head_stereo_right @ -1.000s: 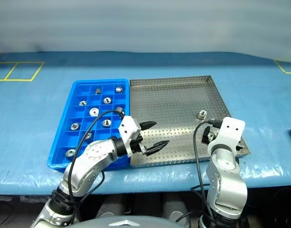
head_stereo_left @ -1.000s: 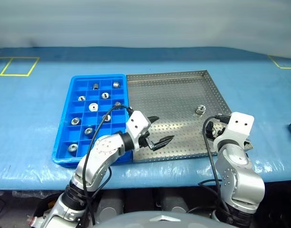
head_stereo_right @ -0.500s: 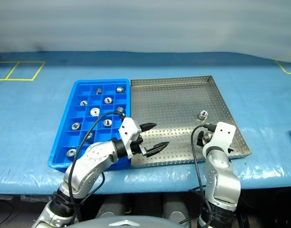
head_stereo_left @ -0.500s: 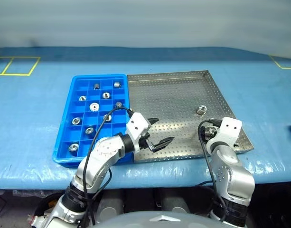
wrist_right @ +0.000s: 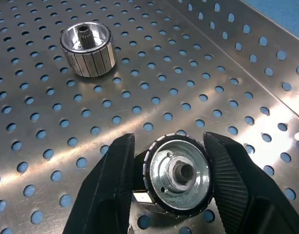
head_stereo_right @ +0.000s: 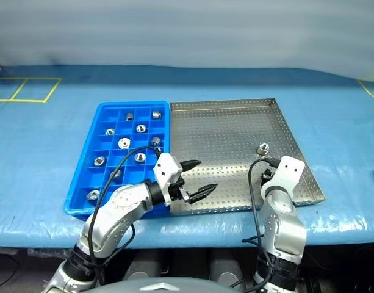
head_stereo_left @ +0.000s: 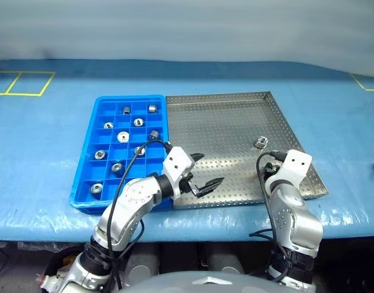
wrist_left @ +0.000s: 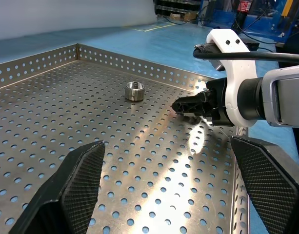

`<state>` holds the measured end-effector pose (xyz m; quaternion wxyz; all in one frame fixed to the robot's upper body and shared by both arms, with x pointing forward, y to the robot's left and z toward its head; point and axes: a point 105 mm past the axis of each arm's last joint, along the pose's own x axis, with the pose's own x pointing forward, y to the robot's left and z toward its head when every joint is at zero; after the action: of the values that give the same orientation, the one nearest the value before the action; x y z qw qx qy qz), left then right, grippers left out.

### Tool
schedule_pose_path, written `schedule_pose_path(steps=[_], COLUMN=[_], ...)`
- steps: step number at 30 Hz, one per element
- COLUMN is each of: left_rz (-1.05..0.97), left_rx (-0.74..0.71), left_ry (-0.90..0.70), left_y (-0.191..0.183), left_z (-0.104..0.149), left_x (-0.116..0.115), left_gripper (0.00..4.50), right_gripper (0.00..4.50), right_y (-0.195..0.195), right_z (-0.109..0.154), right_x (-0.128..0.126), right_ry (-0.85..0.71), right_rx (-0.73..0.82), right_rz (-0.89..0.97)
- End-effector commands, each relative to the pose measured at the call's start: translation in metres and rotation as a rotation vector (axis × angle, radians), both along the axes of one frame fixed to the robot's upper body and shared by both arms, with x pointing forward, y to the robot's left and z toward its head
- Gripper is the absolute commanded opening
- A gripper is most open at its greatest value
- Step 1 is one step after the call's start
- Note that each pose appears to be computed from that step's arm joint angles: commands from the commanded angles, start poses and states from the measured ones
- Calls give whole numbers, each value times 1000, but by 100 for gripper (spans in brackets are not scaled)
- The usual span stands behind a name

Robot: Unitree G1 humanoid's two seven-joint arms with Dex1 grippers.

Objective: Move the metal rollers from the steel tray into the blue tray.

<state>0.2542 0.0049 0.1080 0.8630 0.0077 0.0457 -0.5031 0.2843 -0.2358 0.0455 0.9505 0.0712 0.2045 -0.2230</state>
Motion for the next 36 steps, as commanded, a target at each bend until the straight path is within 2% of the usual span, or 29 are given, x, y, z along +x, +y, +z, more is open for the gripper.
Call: schedule_pose_path(steps=[1, 4, 11, 17, 25, 36], left_rz=[0, 13, 175, 261, 395, 526], left_rx=[-38, -38, -91, -65, -51, 27], left_ry=[-64, -70, -115, -141, -165, -182], left_y=[-3, -1, 16, 41, 75, 122], left_z=[18, 19, 33, 35, 35, 30], left_x=[-3, -2, 14, 14, 8, -8], left_gripper=[450, 450, 450, 450, 450, 450], right_gripper=[187, 187, 187, 187, 187, 187], right_y=[10, 21, 76, 119, 170, 229], right_z=[1, 10, 68, 97, 111, 115], right_x=[-4, -1, 27, 43, 53, 41], right_ry=[29, 6, -195, -283, -316, -343], right_rx=[-39, -48, -105, -151, -149, -84], right_rz=[40, 86, 363, 574, 797, 1039])
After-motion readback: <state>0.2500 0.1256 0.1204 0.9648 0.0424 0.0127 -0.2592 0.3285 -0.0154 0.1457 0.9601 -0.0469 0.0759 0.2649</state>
